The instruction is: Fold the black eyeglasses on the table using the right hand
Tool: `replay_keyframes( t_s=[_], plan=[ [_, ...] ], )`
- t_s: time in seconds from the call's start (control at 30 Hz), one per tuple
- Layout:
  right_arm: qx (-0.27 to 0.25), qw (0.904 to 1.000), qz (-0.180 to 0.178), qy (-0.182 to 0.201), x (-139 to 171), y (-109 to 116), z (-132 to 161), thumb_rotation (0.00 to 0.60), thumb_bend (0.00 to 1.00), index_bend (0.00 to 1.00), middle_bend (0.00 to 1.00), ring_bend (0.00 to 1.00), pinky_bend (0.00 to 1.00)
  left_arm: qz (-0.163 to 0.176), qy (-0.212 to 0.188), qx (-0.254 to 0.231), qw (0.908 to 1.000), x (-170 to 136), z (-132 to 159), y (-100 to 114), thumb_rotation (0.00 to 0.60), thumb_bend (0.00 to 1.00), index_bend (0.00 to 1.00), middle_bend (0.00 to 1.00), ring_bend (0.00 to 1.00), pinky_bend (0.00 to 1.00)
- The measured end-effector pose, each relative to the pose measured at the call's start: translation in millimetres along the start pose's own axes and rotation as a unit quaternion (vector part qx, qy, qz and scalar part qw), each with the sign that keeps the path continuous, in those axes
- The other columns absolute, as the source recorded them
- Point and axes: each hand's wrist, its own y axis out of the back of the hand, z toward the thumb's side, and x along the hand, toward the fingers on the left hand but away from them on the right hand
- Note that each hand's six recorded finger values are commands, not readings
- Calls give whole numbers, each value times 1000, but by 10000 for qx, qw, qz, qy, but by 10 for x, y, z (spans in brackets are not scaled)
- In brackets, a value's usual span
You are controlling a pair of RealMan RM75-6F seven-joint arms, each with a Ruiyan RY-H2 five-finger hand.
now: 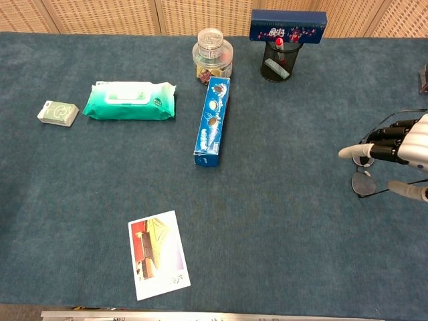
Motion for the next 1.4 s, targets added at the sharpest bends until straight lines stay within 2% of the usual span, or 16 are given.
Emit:
replay_keyframes(
  t_s=[0.83, 1.4],
  plan=[
    [-44, 9986, 385, -357, 160, -107, -82, 600, 408, 176, 377, 265, 370, -37, -22, -31, 10000, 2, 37, -42, 600, 50, 617, 845, 1000, 985],
    [-25, 9969, 382, -690, 181, -151, -248, 600, 455, 176, 377, 265, 370, -47, -37, -33, 10000, 3, 54, -45, 600, 51, 617, 845, 1000, 985]
  ],
)
